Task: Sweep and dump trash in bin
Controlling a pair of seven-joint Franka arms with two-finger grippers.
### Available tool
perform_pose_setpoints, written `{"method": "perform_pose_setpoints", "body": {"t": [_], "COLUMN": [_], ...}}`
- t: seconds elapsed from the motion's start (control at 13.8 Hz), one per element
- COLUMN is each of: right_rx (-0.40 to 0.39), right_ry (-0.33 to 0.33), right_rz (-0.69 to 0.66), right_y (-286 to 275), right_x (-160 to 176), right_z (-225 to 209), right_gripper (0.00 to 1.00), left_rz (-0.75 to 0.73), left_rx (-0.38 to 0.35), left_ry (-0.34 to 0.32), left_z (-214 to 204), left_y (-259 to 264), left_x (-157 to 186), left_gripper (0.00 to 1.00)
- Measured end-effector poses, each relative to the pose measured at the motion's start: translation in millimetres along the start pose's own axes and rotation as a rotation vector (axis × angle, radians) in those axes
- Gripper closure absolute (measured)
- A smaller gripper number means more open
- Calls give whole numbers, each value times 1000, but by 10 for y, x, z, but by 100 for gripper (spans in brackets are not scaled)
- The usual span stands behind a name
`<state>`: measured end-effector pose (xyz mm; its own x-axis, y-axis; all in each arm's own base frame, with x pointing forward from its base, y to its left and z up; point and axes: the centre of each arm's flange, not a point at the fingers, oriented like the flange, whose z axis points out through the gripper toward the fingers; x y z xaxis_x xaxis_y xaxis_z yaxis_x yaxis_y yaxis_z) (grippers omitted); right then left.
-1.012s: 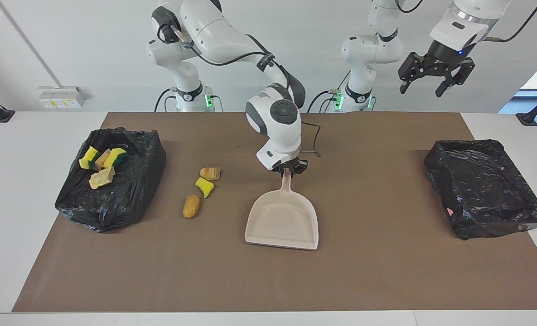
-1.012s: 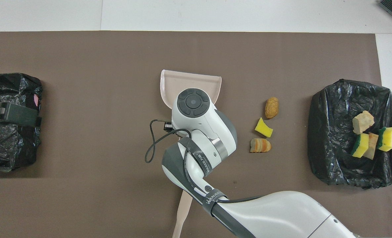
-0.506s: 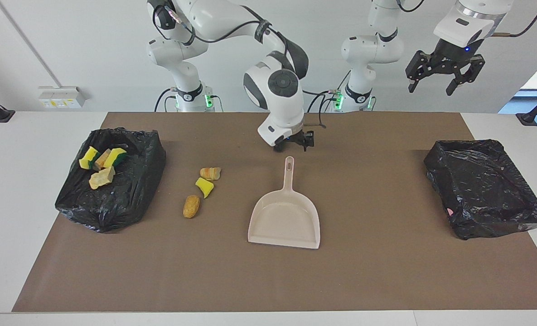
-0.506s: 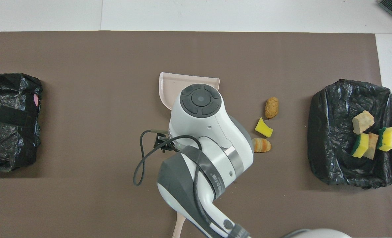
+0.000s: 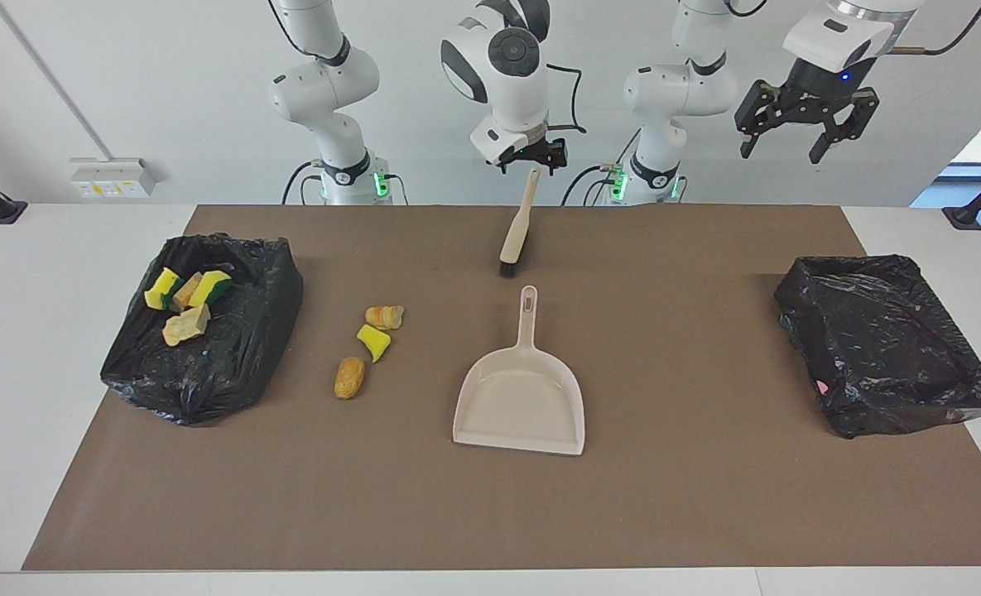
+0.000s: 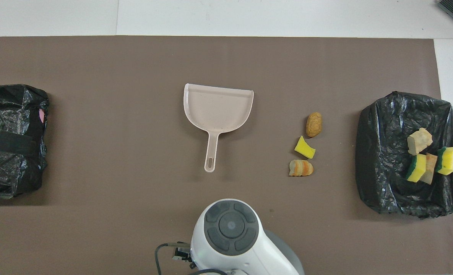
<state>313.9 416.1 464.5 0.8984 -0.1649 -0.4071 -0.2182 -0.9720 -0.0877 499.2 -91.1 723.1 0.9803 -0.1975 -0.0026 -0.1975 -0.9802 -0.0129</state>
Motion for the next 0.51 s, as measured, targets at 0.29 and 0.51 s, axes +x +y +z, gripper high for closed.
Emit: {"method": "perform_pose_setpoints", "body": {"t": [0.29,0.51], "right_rx": [57,102], "right_ry": [24,61], "right_rz": [101,128], "right_y": [142,171], "right_x": [-279,-307], "right_z": [716,1147], "right_gripper": [0,0], "left_rz": [35,124], "left_rx": [-30,-41], "left_ry": [35,62], "left_z": [166,588], "left_y": [179,733], "left_x": [145,343], "left_gripper": [0,0]}}
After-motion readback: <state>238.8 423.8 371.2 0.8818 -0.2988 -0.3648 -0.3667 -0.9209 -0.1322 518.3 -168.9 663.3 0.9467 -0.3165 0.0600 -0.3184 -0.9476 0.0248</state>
